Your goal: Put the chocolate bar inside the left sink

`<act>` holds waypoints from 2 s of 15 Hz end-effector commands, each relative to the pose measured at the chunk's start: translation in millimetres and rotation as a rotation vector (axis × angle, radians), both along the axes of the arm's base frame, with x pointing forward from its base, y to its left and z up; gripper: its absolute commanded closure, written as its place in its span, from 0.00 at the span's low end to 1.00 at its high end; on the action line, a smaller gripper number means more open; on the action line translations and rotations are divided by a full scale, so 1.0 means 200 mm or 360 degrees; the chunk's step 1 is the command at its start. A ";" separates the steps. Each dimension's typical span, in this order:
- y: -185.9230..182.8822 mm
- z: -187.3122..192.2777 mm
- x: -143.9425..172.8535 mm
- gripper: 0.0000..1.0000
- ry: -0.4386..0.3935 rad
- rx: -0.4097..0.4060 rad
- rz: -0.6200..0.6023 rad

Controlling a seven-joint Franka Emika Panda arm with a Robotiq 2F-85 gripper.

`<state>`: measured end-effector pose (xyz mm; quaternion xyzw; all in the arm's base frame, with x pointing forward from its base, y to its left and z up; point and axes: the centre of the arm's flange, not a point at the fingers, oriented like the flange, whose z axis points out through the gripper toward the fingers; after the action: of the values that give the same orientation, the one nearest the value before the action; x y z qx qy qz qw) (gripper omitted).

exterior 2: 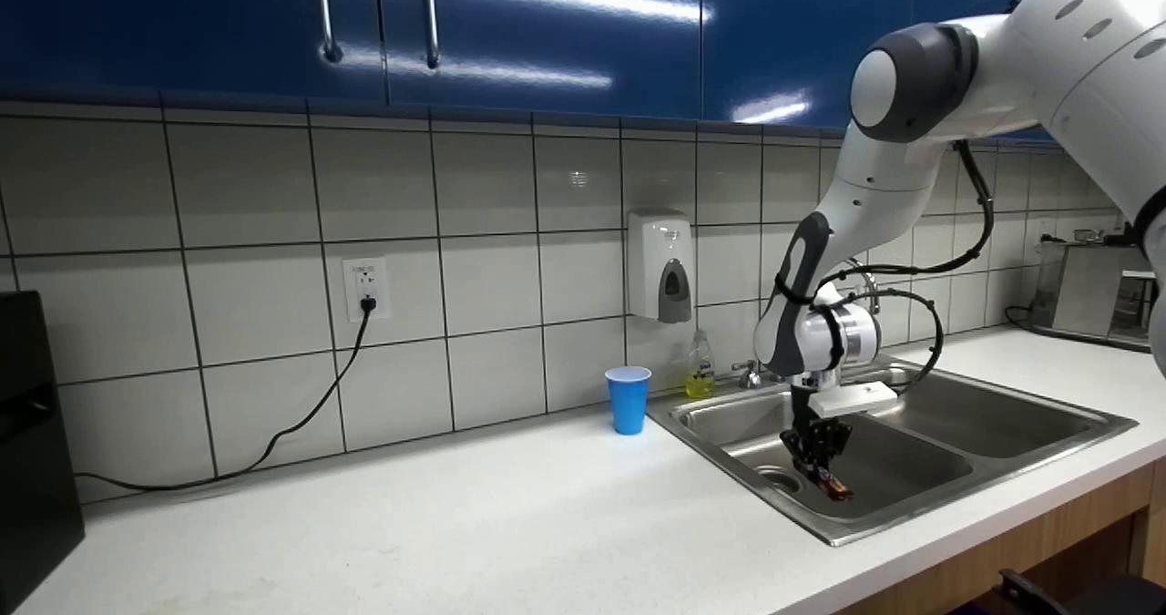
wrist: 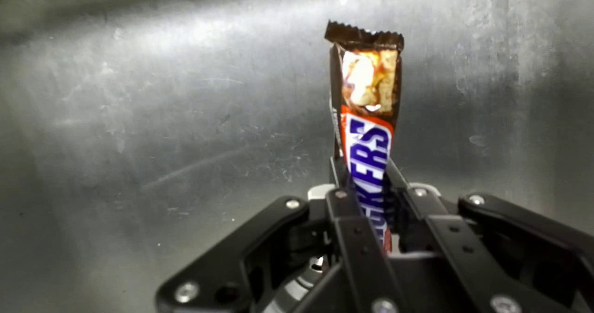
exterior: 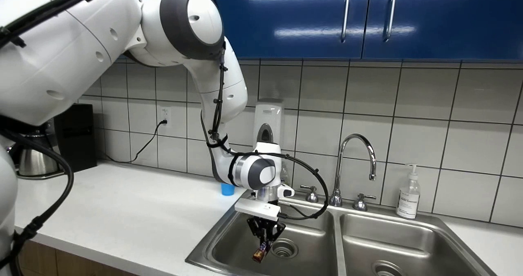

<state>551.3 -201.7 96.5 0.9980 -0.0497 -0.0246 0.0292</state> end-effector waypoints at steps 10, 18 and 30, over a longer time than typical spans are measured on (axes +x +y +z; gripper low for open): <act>0.02 -0.29 0.00 0.95 0.0090 0.0004 -0.0035; 0.05 -0.30 0.00 0.26 0.0105 0.0000 -0.0052; 0.10 -0.06 0.14 0.00 -0.0112 -0.0094 -0.0089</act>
<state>575.5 -186.5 61.7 0.9968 -0.0687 -0.0081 0.0406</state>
